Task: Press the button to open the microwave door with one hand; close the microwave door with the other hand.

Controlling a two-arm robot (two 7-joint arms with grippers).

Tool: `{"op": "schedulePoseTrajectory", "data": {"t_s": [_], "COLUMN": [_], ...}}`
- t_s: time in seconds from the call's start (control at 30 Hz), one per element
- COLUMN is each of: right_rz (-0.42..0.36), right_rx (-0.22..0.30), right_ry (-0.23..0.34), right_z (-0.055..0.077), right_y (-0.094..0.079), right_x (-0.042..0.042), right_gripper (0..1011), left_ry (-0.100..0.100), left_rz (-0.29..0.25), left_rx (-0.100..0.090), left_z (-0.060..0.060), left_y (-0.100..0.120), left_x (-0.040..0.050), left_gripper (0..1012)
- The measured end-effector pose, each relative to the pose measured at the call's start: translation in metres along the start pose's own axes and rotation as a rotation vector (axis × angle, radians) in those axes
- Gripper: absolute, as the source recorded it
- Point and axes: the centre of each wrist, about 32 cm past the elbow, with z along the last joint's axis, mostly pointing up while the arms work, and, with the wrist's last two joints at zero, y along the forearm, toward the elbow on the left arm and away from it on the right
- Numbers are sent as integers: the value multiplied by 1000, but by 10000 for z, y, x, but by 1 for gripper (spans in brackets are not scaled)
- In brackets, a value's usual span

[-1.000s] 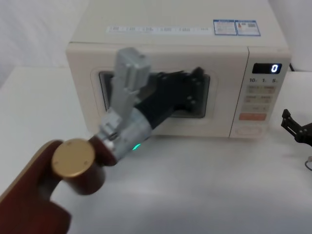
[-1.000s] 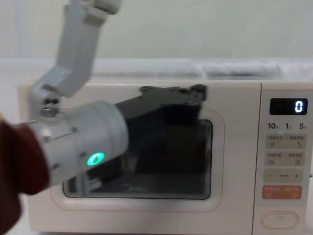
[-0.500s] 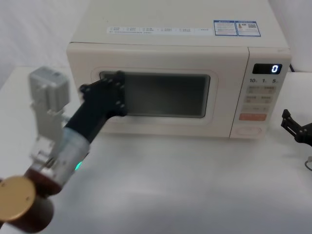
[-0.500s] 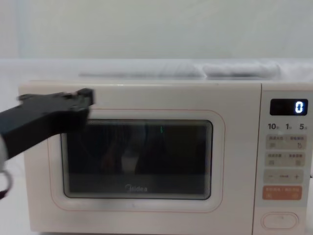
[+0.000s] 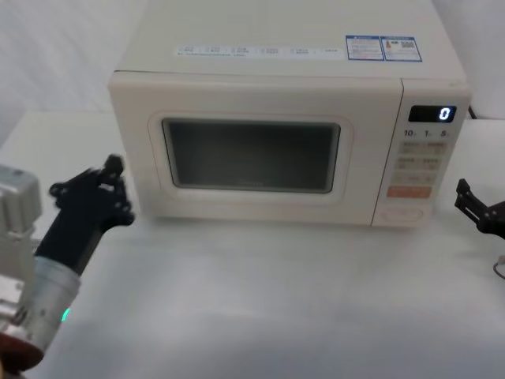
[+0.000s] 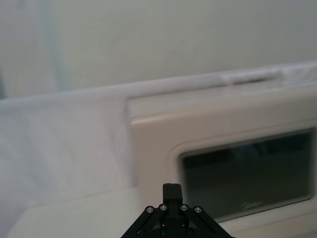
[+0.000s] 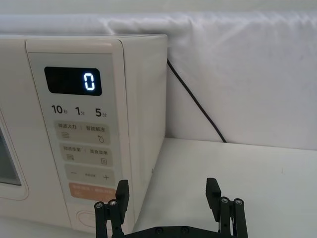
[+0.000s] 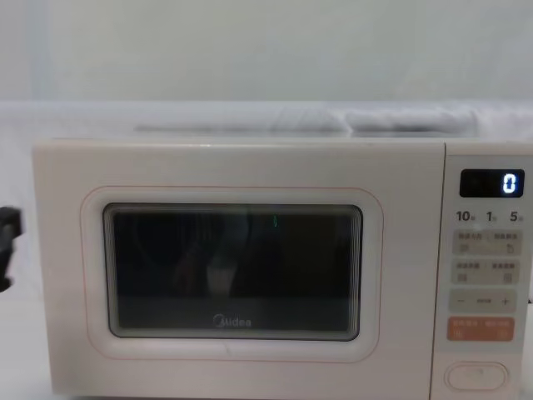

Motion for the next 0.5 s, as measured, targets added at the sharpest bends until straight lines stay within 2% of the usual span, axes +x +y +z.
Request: {"op": "schedulePoseTrajectory", "data": {"t_s": [0.13, 0.23, 0.5], "right_rz": [0, 0, 0], "right_rx": [0, 0, 0], "right_ry": [0, 0, 0], "right_z": [0, 0, 0], "right_y": [0, 0, 0], "right_x": [0, 0, 0], "right_gripper": [1002, 1002, 1002], "left_ry": [5, 26, 55], "left_rz": [61, 111, 151], "left_rx": [18, 29, 43], "left_z": [-76, -136, -245], "left_y": [90, 155, 215], "left_x": [70, 135, 199], "left_gripper": [0, 0, 0]}}
